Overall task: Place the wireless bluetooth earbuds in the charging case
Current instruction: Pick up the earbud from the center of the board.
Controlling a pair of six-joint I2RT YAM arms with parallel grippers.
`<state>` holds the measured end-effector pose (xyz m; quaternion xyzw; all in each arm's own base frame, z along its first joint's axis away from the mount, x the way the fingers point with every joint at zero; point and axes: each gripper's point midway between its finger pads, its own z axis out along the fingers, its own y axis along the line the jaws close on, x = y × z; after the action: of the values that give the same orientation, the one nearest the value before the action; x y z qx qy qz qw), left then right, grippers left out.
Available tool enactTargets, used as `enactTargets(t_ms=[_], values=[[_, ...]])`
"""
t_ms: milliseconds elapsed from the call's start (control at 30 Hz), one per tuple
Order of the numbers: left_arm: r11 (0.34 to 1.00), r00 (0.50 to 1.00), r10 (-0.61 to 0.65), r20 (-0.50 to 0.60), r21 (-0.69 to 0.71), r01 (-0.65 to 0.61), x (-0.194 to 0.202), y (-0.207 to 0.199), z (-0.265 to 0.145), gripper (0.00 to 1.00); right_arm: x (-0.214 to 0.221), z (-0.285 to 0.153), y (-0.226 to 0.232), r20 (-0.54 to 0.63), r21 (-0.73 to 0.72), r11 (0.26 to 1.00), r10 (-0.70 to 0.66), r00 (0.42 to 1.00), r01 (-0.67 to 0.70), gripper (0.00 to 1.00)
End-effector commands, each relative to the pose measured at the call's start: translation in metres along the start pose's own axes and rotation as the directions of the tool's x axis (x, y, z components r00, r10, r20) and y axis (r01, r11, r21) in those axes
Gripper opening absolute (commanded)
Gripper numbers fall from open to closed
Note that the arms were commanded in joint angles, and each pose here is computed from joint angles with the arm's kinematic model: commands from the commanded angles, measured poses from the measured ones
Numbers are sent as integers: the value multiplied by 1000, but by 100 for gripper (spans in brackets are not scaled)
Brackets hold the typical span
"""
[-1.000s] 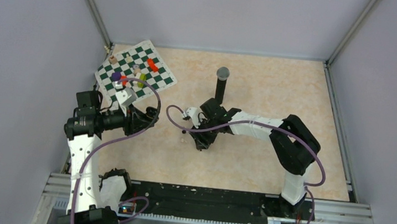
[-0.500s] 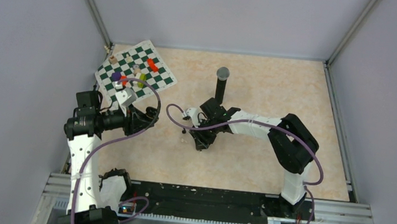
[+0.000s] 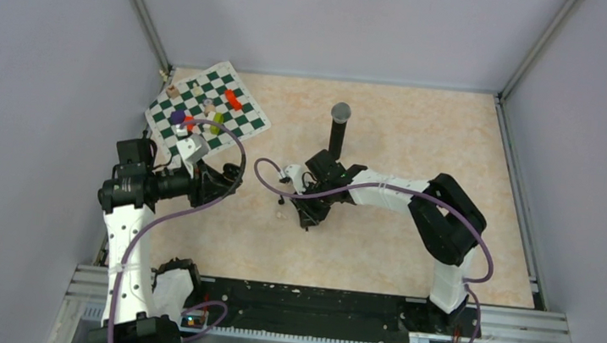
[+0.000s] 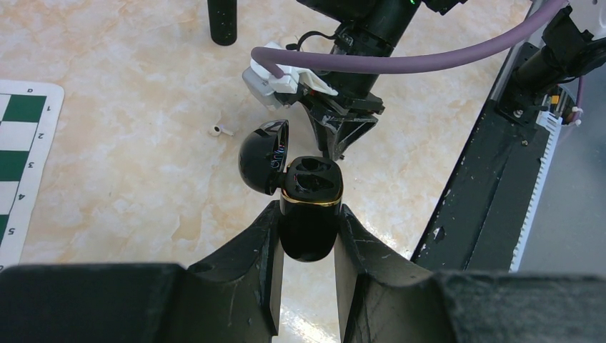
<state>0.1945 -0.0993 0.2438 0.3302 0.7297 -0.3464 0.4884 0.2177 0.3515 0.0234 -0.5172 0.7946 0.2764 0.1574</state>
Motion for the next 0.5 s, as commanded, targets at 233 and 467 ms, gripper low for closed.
enactTargets(t_ms=[233, 467], values=[[1000, 1000, 10, 29, 26, -11, -5, -4, 0, 0, -18, -4, -3, 46, 5, 1000, -16, 999, 16, 6], [999, 999, -7, 31, 38, 6, -4, -3, 2, 0, -50, -43, 11, 163, 19, 995, -104, 981, 102, 2]])
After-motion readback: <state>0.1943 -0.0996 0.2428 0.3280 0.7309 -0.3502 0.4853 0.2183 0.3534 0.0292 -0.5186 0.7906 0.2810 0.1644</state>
